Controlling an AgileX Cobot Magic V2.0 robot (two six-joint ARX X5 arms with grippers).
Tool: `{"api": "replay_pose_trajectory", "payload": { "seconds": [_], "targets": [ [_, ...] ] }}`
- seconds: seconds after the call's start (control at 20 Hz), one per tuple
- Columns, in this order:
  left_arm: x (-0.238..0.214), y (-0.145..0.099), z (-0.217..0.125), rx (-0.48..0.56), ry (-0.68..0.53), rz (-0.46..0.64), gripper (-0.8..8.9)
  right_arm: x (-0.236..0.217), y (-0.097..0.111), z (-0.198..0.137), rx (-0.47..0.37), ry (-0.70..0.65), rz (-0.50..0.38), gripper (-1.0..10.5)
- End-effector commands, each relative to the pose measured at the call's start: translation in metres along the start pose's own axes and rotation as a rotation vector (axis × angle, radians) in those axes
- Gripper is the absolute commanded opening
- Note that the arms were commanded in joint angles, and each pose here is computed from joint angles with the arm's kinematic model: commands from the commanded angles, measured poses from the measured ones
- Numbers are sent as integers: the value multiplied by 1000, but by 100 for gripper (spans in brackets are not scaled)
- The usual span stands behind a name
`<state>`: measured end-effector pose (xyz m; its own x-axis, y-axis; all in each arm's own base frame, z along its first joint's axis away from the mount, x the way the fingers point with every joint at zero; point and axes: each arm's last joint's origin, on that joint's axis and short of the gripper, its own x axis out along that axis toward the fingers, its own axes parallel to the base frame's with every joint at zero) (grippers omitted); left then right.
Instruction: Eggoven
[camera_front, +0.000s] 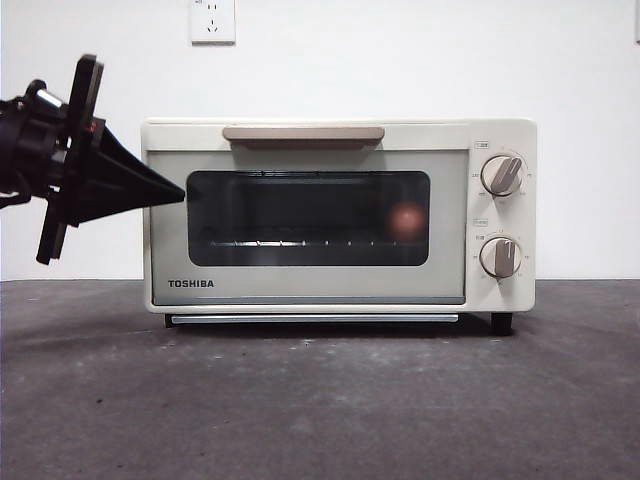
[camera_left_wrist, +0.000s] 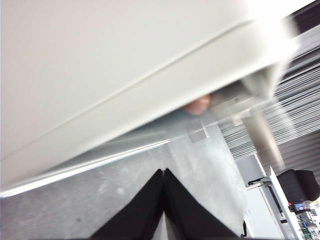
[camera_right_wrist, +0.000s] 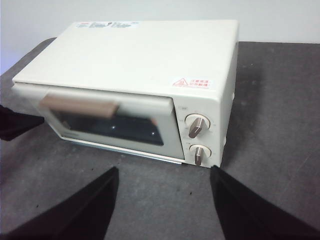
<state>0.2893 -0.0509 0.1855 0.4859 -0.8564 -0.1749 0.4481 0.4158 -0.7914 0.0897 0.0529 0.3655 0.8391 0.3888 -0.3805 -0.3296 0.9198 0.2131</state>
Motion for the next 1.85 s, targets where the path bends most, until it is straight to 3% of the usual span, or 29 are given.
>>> {"api": "replay_pose_trajectory", "payload": {
  "seconds": [0.05, 0.4, 0.95, 1.3, 1.6, 1.85],
  "targets": [
    [-3, -12, 7, 33, -21, -23, 7, -2, 2, 3, -13, 1, 25, 296],
    [-26, -56, 9, 137, -53, 0, 7, -2, 4, 2, -13, 26, 91, 296],
    [-76, -129, -33, 336, -66, 264, 7, 7, 6, -5, -23, 160, 167, 291],
    [-106, -153, -55, 394, -73, 410, 7, 19, 10, -11, -52, 287, 251, 249],
    [-121, -163, -65, 419, -64, 449, 7, 28, 11, -14, -77, 355, 272, 0],
    [-123, -165, -67, 422, -69, 446, 7, 35, 10, -21, -88, 394, 280, 5]
  ]
}}
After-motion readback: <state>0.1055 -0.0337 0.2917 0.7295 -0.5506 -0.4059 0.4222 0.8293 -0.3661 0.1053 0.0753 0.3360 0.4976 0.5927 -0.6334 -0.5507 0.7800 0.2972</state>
